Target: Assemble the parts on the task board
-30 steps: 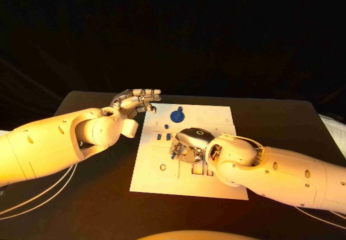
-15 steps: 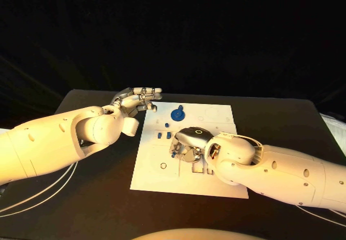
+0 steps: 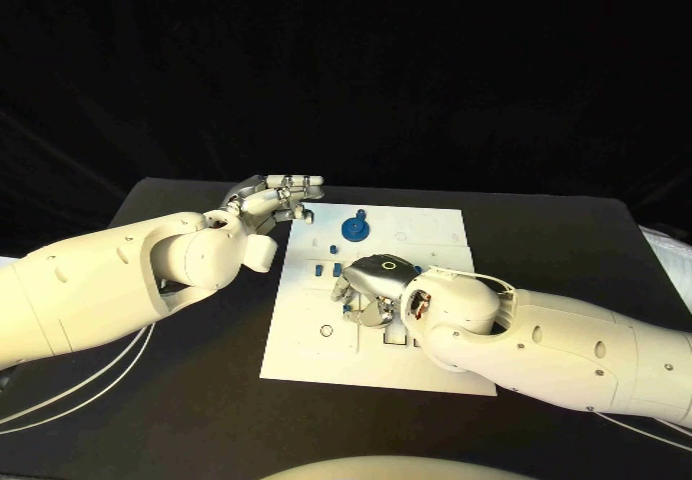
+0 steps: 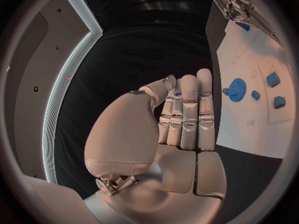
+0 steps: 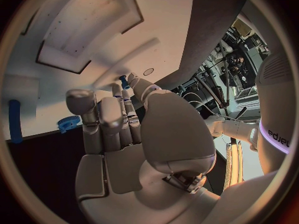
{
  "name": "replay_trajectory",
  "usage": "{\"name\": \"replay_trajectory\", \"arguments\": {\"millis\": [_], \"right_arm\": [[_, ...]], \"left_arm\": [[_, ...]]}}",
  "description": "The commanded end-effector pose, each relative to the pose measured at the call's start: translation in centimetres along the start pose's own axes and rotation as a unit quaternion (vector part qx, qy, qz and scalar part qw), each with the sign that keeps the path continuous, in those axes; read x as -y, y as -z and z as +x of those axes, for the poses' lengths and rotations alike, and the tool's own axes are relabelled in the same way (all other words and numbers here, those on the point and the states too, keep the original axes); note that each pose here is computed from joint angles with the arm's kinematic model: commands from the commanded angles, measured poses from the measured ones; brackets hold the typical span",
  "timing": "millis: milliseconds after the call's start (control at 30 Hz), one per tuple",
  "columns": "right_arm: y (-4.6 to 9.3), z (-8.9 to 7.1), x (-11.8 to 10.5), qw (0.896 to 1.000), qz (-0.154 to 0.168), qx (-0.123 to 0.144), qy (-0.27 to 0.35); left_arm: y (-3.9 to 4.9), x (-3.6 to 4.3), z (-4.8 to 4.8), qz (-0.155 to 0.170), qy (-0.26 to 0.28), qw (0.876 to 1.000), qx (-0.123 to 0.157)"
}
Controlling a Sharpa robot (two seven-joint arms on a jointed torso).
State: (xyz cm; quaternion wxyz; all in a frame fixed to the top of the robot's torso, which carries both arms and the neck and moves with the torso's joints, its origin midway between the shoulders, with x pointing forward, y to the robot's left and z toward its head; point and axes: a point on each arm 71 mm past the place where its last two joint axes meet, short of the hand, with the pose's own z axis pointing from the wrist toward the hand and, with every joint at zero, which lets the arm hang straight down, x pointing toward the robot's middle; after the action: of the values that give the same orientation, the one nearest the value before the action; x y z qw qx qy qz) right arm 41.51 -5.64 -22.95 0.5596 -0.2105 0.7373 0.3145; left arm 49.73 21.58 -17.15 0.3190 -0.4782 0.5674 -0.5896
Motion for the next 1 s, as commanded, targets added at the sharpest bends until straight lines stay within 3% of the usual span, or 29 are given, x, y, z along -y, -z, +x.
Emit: {"name": "replay_trajectory", "arguments": {"millis": [33,300,567,767,1000], "right_arm": [[0.2,0.4,0.6,1.0,0.02,0.005,0.011],[1.3,-0.2,0.6,0.999,0.012,0.037,-0.003],[4.2,-2.5,2.0,0.997,0.022,0.067,-0.017],[6.5,-4.9,5.0,0.996,0.065,0.055,0.008],[7.8,-5.8,7.7,0.993,0.107,0.032,0.036]], "left_arm": [[0.02,0.03,0.28,0.0,0.002,1.0,-0.012],[0.06,0.02,0.19,-0.001,0.002,1.0,-0.013],[0.19,0.06,-0.12,-0.002,0.0,1.0,-0.01],[0.27,0.08,-0.21,-0.002,-0.001,1.0,-0.01],[0.22,0.06,-0.14,-0.002,-0.001,1.0,-0.013]]}}
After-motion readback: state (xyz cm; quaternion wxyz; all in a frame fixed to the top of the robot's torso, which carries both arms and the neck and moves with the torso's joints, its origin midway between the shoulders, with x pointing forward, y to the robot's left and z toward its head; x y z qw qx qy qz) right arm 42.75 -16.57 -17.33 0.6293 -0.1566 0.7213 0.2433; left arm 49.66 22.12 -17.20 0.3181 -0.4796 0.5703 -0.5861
